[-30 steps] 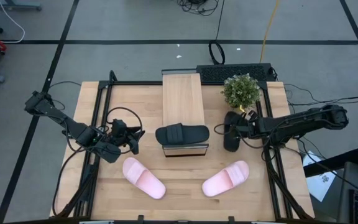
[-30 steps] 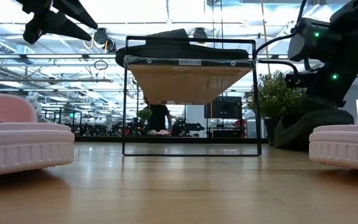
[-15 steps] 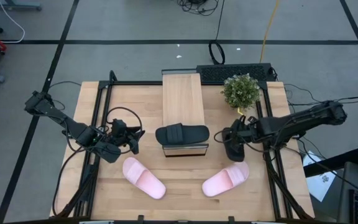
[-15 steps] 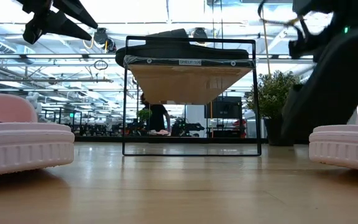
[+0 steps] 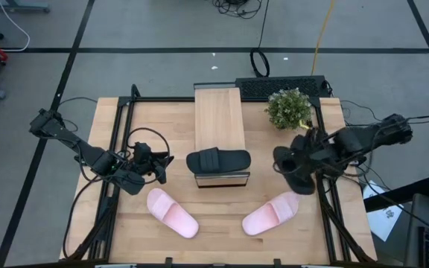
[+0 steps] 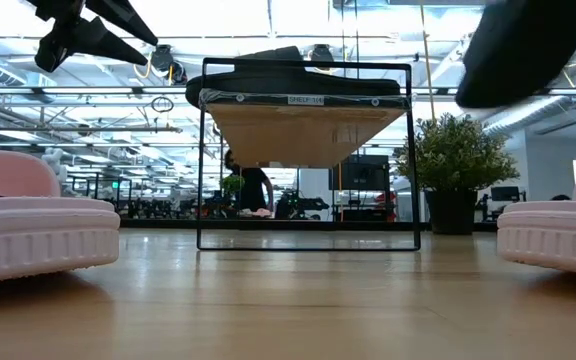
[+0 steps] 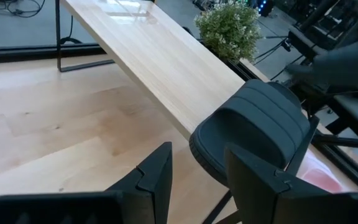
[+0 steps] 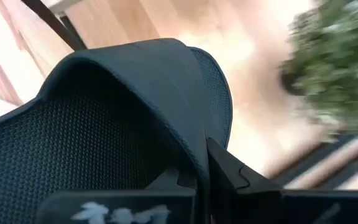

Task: Pick and place slides into the shelf
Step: Put the black slide on the shelf

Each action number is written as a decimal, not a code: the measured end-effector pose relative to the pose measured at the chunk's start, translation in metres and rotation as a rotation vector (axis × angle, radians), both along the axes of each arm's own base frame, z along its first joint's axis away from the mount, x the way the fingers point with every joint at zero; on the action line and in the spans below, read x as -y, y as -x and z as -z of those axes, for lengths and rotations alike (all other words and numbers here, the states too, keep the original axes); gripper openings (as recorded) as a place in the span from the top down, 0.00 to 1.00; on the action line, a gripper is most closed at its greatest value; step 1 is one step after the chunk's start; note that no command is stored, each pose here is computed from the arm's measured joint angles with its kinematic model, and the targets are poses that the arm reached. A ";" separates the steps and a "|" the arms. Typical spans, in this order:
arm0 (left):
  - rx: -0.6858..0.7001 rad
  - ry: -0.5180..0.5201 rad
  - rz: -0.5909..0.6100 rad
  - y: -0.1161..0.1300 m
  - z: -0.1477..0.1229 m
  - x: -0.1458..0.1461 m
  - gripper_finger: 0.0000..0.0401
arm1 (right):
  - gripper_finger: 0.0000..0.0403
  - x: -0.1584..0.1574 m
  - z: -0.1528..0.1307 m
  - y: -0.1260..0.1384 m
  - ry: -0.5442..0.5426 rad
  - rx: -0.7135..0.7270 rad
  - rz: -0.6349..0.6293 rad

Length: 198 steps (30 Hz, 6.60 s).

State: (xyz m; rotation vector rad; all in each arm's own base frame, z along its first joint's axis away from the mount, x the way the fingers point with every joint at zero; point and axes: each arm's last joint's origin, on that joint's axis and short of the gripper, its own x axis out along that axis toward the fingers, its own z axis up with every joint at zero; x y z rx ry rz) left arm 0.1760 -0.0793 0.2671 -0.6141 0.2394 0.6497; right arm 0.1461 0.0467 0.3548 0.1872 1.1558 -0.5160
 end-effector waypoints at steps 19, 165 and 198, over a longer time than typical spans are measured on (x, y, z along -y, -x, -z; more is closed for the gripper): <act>0.347 -0.001 0.099 -0.019 -0.044 0.013 0.65 | 1.00 0.020 -0.131 -0.074 1.083 0.361 -0.777; 0.404 -0.257 -0.154 -0.024 -0.073 -0.013 0.65 | 1.00 0.182 0.063 -0.247 0.430 0.294 -1.264; 0.376 -0.279 -0.157 -0.024 -0.071 -0.014 0.65 | 1.00 0.173 0.071 -0.246 0.599 0.418 -1.256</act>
